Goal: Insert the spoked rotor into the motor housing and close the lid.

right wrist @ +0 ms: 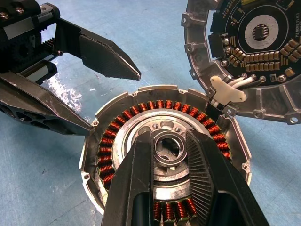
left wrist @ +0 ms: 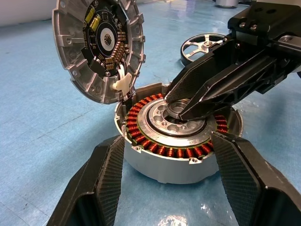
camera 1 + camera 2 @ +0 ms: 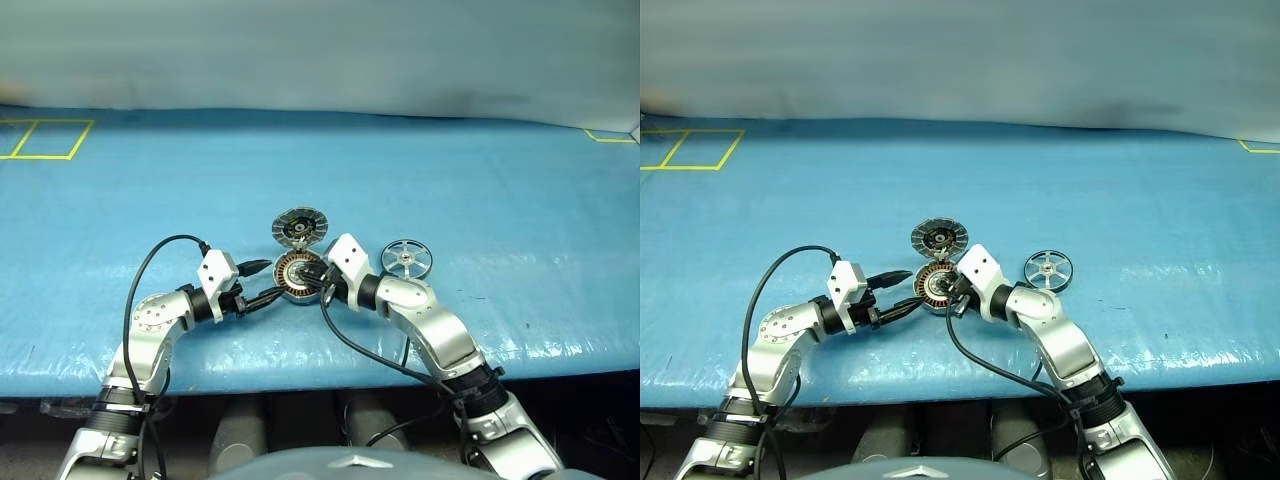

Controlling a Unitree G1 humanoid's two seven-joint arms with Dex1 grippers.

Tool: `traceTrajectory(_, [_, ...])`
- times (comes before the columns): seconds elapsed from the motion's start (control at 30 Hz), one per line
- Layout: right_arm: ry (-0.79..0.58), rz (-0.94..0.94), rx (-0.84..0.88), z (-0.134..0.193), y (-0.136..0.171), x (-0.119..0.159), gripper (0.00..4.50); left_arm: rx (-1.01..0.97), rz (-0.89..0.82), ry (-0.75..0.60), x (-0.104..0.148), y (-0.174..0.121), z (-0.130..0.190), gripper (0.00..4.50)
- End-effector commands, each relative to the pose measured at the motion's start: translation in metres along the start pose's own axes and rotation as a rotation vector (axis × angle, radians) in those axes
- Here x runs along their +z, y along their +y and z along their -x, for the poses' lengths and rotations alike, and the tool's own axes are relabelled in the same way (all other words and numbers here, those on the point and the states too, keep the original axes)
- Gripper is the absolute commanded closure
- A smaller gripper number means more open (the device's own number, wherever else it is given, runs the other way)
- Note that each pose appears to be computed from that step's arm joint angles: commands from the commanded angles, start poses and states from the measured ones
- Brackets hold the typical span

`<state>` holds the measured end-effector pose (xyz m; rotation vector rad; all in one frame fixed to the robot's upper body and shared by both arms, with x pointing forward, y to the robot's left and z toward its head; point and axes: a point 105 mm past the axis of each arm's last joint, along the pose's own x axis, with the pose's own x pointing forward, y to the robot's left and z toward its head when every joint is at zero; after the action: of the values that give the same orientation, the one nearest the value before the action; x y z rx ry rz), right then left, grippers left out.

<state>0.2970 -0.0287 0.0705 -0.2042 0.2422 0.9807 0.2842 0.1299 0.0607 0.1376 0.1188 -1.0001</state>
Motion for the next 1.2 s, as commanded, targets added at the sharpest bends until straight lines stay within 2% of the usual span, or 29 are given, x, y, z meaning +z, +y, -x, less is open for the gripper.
traceTrajectory(0.03, [-0.046,0.034,0.014,-0.003,0.003,0.014,3.86,0.008,-0.025,-0.006,0.003,0.002,0.002,1.33])
traceTrajectory(0.53, [-0.016,0.041,0.005,-0.004,0.001,0.008,3.86,0.024,-0.025,0.007,0.0,0.005,0.006,1.33])
traceTrajectory(0.73, [-0.032,0.072,-0.003,-0.003,0.0,0.012,1.86,0.028,-0.027,0.009,0.0,0.005,0.006,1.33])
traceTrajectory(1.03, [-0.101,0.054,-0.01,0.001,-0.001,0.028,1.86,0.024,-0.027,0.011,-0.001,0.005,0.005,1.33])
traceTrajectory(1.2, [-0.115,0.068,-0.096,0.021,-0.018,0.035,1.86,0.014,-0.022,0.006,0.0,0.004,0.004,1.33])
